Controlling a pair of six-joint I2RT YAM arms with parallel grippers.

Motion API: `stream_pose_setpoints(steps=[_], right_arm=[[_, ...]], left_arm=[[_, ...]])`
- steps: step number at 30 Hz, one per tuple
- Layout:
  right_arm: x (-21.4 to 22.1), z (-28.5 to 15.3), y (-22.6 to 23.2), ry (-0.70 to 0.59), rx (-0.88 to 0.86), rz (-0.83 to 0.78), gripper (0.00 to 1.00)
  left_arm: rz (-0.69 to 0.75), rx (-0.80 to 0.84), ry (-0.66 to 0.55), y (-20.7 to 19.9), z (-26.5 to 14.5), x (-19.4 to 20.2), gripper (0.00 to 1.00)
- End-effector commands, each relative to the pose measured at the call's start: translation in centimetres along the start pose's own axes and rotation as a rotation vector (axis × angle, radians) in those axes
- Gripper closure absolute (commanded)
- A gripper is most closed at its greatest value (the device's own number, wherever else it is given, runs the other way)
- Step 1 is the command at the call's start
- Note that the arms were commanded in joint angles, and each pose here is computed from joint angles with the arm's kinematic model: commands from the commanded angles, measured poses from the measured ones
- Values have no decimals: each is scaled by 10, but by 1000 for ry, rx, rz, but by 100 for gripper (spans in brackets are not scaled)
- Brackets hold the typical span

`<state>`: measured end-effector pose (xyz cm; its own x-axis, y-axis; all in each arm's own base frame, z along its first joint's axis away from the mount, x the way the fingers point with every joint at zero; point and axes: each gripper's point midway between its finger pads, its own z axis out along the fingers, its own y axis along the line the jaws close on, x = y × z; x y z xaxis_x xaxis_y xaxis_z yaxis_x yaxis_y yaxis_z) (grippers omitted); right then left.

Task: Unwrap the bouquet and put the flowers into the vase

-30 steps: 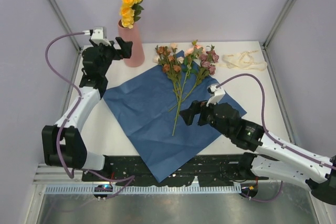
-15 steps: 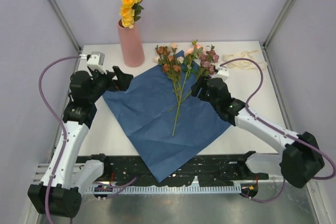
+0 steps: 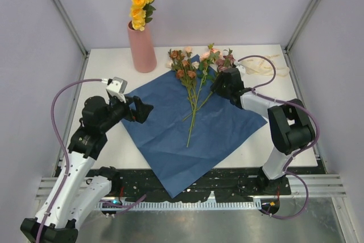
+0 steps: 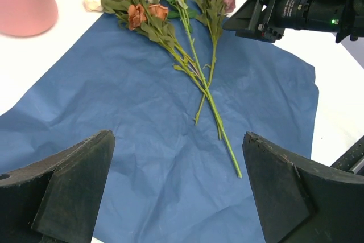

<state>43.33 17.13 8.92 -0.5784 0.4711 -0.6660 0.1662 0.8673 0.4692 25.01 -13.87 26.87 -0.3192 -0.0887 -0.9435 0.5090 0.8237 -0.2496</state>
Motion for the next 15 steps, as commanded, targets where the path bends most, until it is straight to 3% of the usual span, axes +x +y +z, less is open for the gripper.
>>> stream_pose_setpoints(steps=[1, 15], right_arm=[[-28, 9, 33, -50, -107, 60, 46], [-22, 50, 62, 19, -199, 33, 52]], left_arm=[[17, -25, -19, 2, -3, -13, 2], [11, -48, -31, 5, -7, -13, 2]])
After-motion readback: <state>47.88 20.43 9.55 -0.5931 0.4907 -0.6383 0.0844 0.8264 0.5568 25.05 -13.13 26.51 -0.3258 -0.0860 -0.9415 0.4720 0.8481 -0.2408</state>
